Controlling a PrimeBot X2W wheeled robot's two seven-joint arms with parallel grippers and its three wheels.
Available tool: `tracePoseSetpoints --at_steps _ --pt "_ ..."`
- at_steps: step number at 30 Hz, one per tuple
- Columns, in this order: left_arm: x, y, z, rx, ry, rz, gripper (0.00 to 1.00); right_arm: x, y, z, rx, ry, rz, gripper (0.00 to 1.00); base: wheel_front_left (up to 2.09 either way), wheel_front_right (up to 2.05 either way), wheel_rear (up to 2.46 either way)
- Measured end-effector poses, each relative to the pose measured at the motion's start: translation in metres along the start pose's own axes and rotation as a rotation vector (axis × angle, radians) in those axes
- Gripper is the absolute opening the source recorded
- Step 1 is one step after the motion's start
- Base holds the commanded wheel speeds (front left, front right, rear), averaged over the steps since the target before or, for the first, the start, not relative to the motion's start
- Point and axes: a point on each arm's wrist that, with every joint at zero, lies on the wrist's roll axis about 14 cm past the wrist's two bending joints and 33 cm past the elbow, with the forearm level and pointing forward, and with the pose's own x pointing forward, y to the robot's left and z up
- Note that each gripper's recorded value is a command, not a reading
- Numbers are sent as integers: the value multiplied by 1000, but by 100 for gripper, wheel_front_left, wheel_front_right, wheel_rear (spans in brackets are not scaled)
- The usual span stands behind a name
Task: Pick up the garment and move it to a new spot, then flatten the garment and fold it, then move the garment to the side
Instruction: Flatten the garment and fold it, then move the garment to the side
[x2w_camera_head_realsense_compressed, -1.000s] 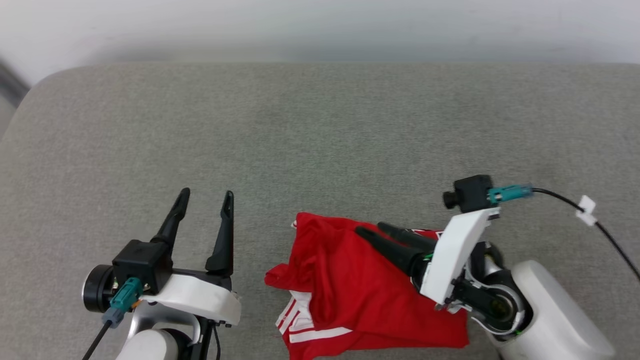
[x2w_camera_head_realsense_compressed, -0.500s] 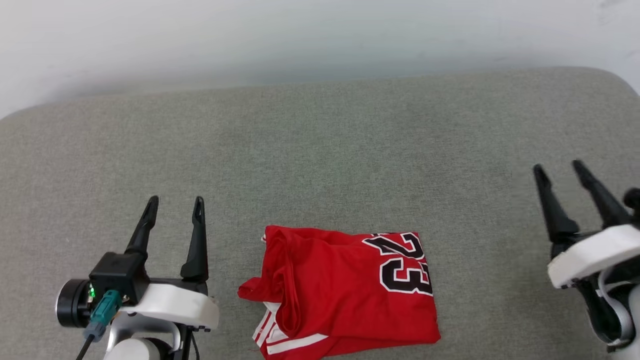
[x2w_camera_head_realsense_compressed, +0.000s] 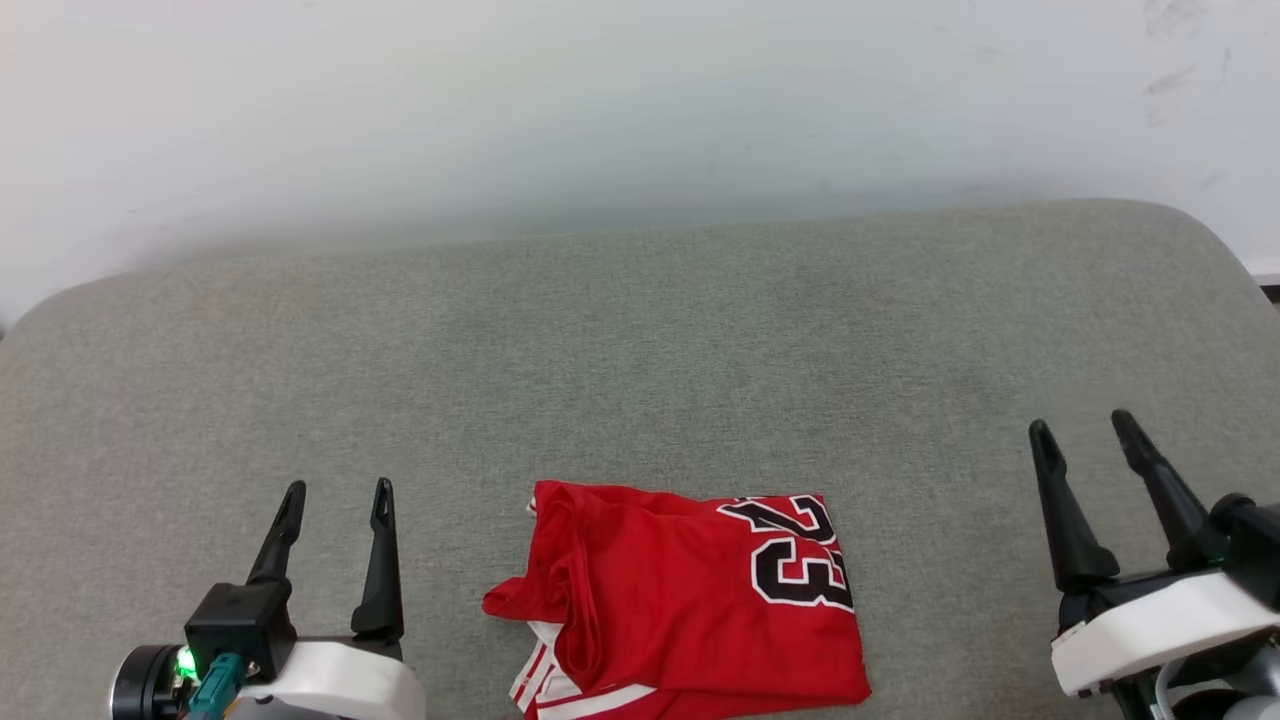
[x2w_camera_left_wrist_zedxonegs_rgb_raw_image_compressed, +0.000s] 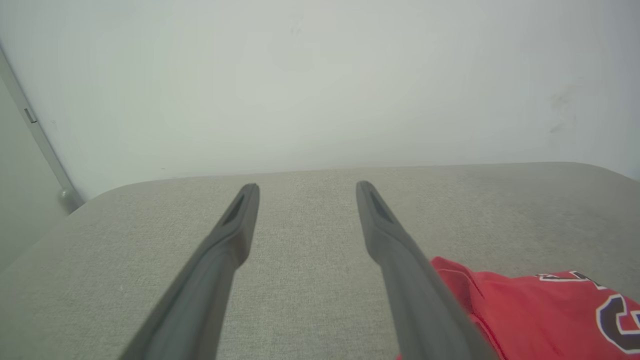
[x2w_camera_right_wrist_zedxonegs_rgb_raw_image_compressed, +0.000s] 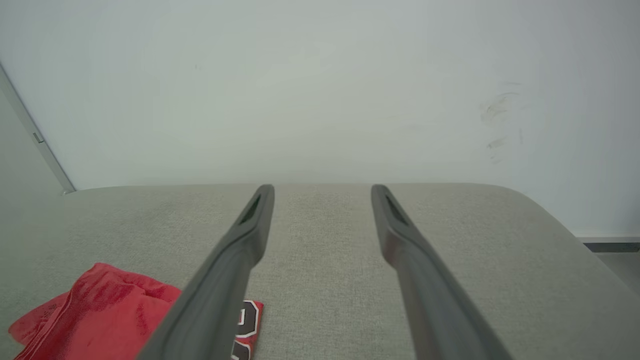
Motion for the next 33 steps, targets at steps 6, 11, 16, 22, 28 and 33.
tracePoseSetpoints --at_steps 6,11,16,22,28,33 --pt "-8 5 -5 -9 13 23 100 -2 8 2 19 7 12 100 0 0 0" --pt "-9 7 -5 -16 8 29 100 -2 6 2 23 21 5 100 0 0 0" --pt "-7 8 -4 -20 3 32 100 -2 -2 -3 52 53 -16 100 0 0 0" --pt "-2 9 -1 -28 -12 39 100 -4 -31 -36 180 205 -84 100 0 0 0" --pt "5 12 4 -38 -35 54 100 -15 -50 -105 242 557 -99 100 0 0 0" --pt "10 16 -1 -40 -27 69 100 -15 -6 -150 377 781 19 100 0 0 0"
